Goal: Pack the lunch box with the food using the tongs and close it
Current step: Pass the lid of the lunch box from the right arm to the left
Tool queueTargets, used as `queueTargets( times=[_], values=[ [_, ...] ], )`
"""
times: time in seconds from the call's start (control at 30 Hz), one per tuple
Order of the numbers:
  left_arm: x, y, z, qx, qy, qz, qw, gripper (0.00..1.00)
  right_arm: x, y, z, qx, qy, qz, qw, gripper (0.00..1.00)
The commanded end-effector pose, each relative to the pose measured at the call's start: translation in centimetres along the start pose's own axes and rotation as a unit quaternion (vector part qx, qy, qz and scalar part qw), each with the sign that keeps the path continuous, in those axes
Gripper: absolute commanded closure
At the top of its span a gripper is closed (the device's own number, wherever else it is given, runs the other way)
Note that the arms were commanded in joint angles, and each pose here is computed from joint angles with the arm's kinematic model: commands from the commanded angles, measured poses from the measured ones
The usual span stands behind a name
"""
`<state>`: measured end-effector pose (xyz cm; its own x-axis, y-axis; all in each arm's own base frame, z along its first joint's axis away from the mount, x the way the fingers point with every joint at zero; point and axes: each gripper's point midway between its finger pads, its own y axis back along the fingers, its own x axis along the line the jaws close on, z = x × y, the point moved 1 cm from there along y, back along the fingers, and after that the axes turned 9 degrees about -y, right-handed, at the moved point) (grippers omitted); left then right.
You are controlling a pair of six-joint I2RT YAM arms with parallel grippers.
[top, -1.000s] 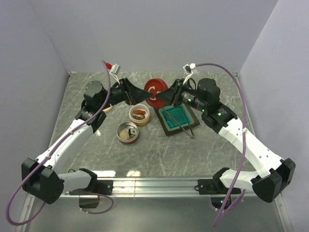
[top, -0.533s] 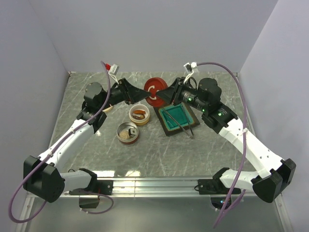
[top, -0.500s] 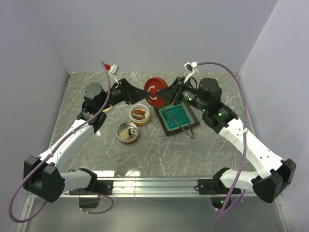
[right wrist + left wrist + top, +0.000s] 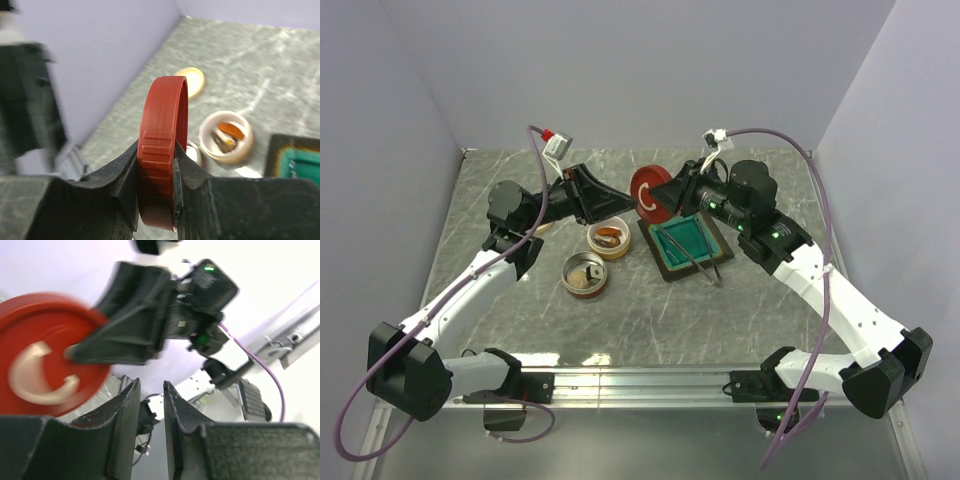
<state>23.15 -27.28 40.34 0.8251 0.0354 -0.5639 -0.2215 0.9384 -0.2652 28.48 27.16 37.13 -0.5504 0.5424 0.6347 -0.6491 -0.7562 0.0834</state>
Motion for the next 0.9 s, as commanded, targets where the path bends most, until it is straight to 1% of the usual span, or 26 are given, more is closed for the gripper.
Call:
queueTargets(
  times=[0.0, 0.1, 0.17, 0.23, 0.27, 0.33, 0.37, 0.4, 0.43, 0.47, 0.5, 0.53, 0.57, 0.6, 0.63, 0.67, 0.73, 0.77, 0.83, 0.87],
  values=[
    [-4.0, 0.0, 1.6, -0.008, -0.049, -0.066, 0.997, 0.7, -0.4, 0.2, 0.8, -0.02, 0.04, -0.023, 0.999, 1.0],
    [-3.8, -0.1, 1.8, -0.009, -0.051, -0.061, 0.997, 0.69, -0.2, 0.3, 0.8, -0.019, 0.041, -0.014, 0.999, 1.0],
    [-2.9, -0.2, 1.4, -0.004, -0.041, -0.04, 0.998, 0.64, 0.1, 0.4, 0.8, -0.022, 0.042, -0.007, 0.999, 1.0],
    [-1.6, -0.1, 1.8, -0.017, -0.055, 0.001, 0.998, 0.6, 0.8, 0.7, 1.6, -0.037, 0.049, 0.008, 0.998, 1.0],
    [-0.6, 0.1, 1.3, -0.011, -0.043, 0.027, 0.999, 0.59, 1.1, 0.7, 1.9, -0.042, 0.053, 0.013, 0.998, 1.0],
    [-0.3, 0.4, 1.5, -0.022, -0.064, 0.041, 0.997, 0.55, 2.3, 1.2, 3.0, -0.063, 0.077, 0.034, 0.994, 1.0],
    [-0.7, 0.4, 1.8, -0.027, -0.078, 0.036, 0.996, 0.54, 3.5, 1.5, 3.9, -0.083, 0.098, 0.058, 0.99, 1.0],
    [-0.7, 0.4, 1.9, -0.026, -0.086, 0.032, 0.995, 0.53, 4.4, 2.3, 4.7, -0.103, 0.144, 0.072, 0.981, 1.0],
    [-1.1, 0.2, 2.2, -0.026, -0.101, 0.024, 0.994, 0.51, 5.4, 2.6, 4.3, -0.111, 0.177, 0.09, 0.974, 1.0],
    [-1.7, 0.1, 2.6, -0.031, -0.12, 0.01, 0.992, 0.49, 6.6, 3.2, 5.2, -0.146, 0.272, 0.105, 0.945, 1.0],
    [-2.2, 0.1, 2.9, -0.034, -0.134, -0.001, 0.99, 0.48, 8.1, 5.0, 6.0, -0.184, 0.336, 0.117, 0.916, 1.0],
    [-2.9, 0.2, 2.9, -0.03, -0.16, -0.021, 0.986, 0.43, 8.3, 5.0, 3.8, -0.185, 0.385, 0.13, 0.895, 1.0],
    [-3.7, 0.3, 3.0, -0.032, -0.185, -0.036, 0.982, 0.4, 8.9, 6.0, 5.1, -0.238, 0.477, 0.12, 0.838, 1.0],
    [-4.4, 0.5, 3.2, -0.039, -0.216, -0.053, 0.974, 0.37, 9.7, 7.5, 5.1, -0.259, 0.522, 0.128, 0.802, 1.0],
    [-4.7, 0.6, 3.2, -0.038, -0.253, -0.058, 0.965, 0.34, 8.7, 7.1, 3.8, -0.259, 0.553, 0.123, 0.783, 1.0],
    [-5.1, 0.8, 3.3, -0.041, -0.274, -0.059, 0.959, 0.32, 9.2, 7.9, 4.8, -0.291, 0.582, 0.112, 0.751, 1.0],
    [-5.4, 1.0, 3.5, -0.041, -0.316, -0.058, 0.946, 0.31, 9.5, 8.3, 4.8, -0.29, 0.607, 0.115, 0.731, 1.0],
    [-5.9, 1.2, 3.5, -0.039, -0.331, -0.065, 0.941, 0.3, 10.0, 9.2, 5.3, -0.309, 0.631, 0.11, 0.703, 1.0],
    [-6.1, 1.3, 3.6, -0.037, -0.354, -0.066, 0.932, 0.29, 9.8, 9.2, 4.7, -0.311, 0.651, 0.113, 0.683, 1.0],
    [-6.5, 1.3, 3.5, -0.034, -0.363, -0.073, 0.928, 0.29, 9.9, 9.4, 4.8, -0.315, 0.653, 0.112, 0.68, 1.0]
  ],
)
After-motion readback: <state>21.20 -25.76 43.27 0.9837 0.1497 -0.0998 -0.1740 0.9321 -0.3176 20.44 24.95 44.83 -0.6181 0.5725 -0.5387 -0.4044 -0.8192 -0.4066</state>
